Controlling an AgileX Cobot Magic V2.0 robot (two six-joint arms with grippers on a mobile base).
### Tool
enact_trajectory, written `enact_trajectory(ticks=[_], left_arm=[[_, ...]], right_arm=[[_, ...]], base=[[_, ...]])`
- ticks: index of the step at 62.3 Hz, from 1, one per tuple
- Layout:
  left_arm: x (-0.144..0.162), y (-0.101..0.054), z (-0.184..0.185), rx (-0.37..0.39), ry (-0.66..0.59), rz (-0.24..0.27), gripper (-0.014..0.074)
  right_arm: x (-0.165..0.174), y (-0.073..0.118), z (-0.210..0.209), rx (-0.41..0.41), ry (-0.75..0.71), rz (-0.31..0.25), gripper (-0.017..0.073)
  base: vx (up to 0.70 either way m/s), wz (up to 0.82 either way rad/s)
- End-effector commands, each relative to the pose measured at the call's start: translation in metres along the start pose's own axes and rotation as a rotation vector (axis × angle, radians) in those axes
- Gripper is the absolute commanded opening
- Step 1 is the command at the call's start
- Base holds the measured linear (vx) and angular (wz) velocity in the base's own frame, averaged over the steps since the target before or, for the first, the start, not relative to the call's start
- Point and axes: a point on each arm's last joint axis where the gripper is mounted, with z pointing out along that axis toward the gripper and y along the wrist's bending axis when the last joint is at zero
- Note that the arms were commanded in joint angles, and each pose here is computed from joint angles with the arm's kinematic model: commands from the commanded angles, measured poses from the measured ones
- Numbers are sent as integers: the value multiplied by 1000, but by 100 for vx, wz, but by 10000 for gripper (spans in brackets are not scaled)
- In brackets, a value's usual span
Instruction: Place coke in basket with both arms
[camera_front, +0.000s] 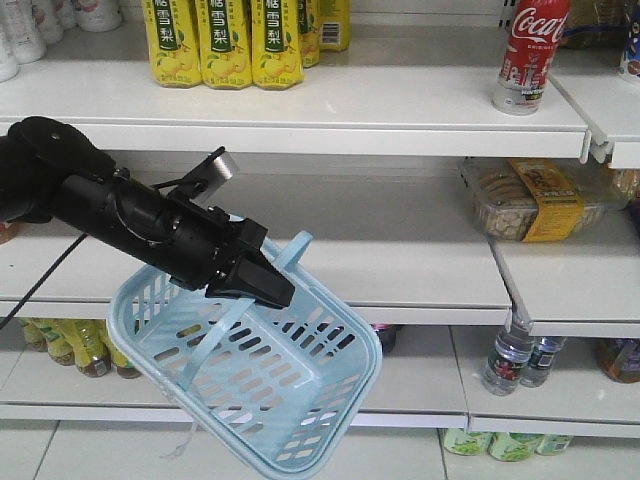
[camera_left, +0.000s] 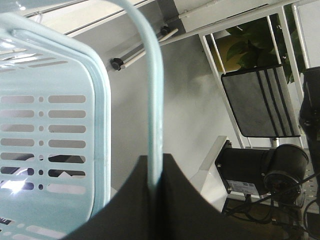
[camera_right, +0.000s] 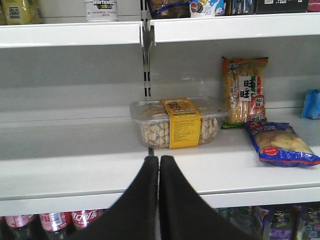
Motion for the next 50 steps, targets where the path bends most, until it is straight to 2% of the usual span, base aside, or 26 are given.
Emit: enact_trajectory(ticks=[1, 36, 50], left_arm=[[-4, -30, -16, 80, -73, 41, -6], [-4, -29, -16, 80, -73, 40, -6], [-4, -29, -16, 80, -73, 40, -6]], right_arm=[[-1, 0, 0, 5, -70, -10, -10], [-5, 0, -1, 3, -104, -12, -10], [-21, 1, -1, 3, -115, -12, -10]], base=[[0, 0], [0, 0], [0, 0]])
